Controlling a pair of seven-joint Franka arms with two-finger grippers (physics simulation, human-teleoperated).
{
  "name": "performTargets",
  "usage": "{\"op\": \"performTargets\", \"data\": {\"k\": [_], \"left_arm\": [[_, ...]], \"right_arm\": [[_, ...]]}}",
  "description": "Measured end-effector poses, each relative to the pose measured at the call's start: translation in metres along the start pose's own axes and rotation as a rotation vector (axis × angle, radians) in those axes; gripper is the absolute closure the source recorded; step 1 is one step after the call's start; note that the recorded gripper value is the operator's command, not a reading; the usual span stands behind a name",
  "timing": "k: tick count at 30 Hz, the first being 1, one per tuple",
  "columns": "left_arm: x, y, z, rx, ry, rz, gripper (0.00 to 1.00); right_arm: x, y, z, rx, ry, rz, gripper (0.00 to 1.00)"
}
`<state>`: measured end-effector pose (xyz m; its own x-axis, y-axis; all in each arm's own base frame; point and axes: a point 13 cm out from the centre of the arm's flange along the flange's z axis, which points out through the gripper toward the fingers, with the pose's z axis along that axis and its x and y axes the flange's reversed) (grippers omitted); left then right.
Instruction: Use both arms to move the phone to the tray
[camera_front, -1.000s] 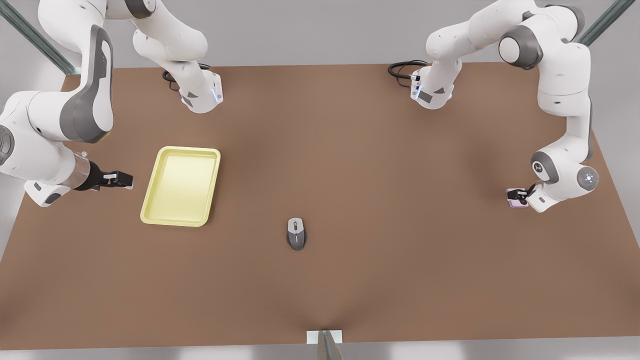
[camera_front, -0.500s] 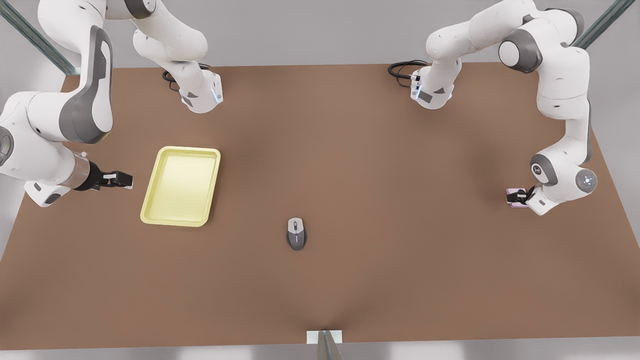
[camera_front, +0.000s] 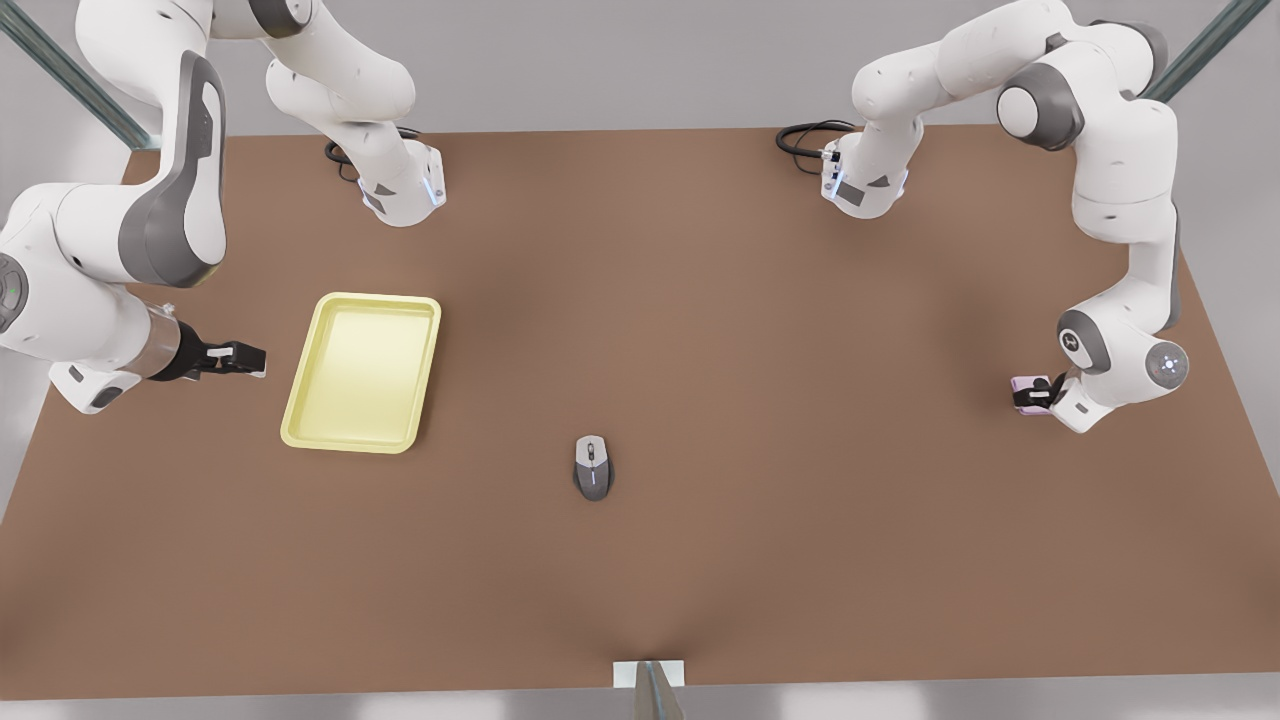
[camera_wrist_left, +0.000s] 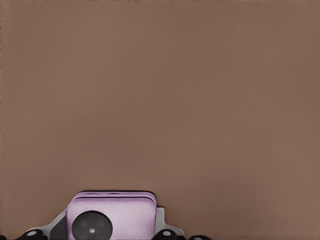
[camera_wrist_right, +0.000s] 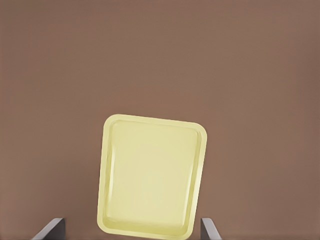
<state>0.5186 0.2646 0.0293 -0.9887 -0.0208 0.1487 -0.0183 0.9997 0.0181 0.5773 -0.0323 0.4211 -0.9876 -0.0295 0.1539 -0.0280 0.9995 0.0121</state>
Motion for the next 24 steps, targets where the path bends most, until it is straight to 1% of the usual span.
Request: {"op": "performTargets", "data": {"k": [6,9,11,13,15,16,18,19,20,21,22,24], "left_arm": [[-0.002,-0.004,-0.007,0.001,-0.006,-0.018,0.2],[-0.011,-0.02,-0.022,-0.003,-0.017,-0.002,0.2],[-0.024,-0.058,-0.041,-0.008,-0.02,0.044,0.2],[-0.042,-0.147,-0.064,-0.019,-0.017,0.152,0.2],[-0.046,-0.267,-0.078,-0.038,-0.004,0.285,0.2],[-0.036,-0.333,-0.08,-0.044,0.006,0.348,0.2],[0.004,-0.459,-0.079,-0.055,0.034,0.452,0.2],[0.026,-0.513,-0.077,-0.053,0.042,0.478,0.2],[0.037,-0.564,-0.076,-0.054,0.039,0.492,0.2],[0.033,-0.623,-0.081,-0.051,0.018,0.499,0.2],[0.034,-0.669,-0.086,-0.039,0.008,0.482,0.19],[0.06,-0.741,-0.093,-0.001,0.024,0.426,0.19]], "right_arm": [[0.0,0.0,0.0,0.0,-0.001,0.0,0.0],[0.0,0.0,-0.001,0.0,-0.002,0.0,0.0],[0.0,0.0,-0.001,0.0,-0.002,0.0,0.0],[0.0,0.0,-0.001,0.0,-0.002,0.0,0.0],[0.0,0.0,0.0,0.0,-0.001,0.0,0.0],[0.0,0.0,0.0,0.0,0.0,0.0,0.0],[0.0,0.0,0.0,0.0,0.0,0.0,0.0],[0.0,0.0,0.0,0.0,0.001,0.0,0.0],[0.0,0.0,0.0,0.0,0.001,0.0,0.0],[0.0,0.0,0.0,0.0,0.001,0.0,0.0],[0.0,0.0,0.0,0.0,0.002,0.0,0.0],[0.0,0.0,0.0,0.0,0.002,0.0,0.0]]}}
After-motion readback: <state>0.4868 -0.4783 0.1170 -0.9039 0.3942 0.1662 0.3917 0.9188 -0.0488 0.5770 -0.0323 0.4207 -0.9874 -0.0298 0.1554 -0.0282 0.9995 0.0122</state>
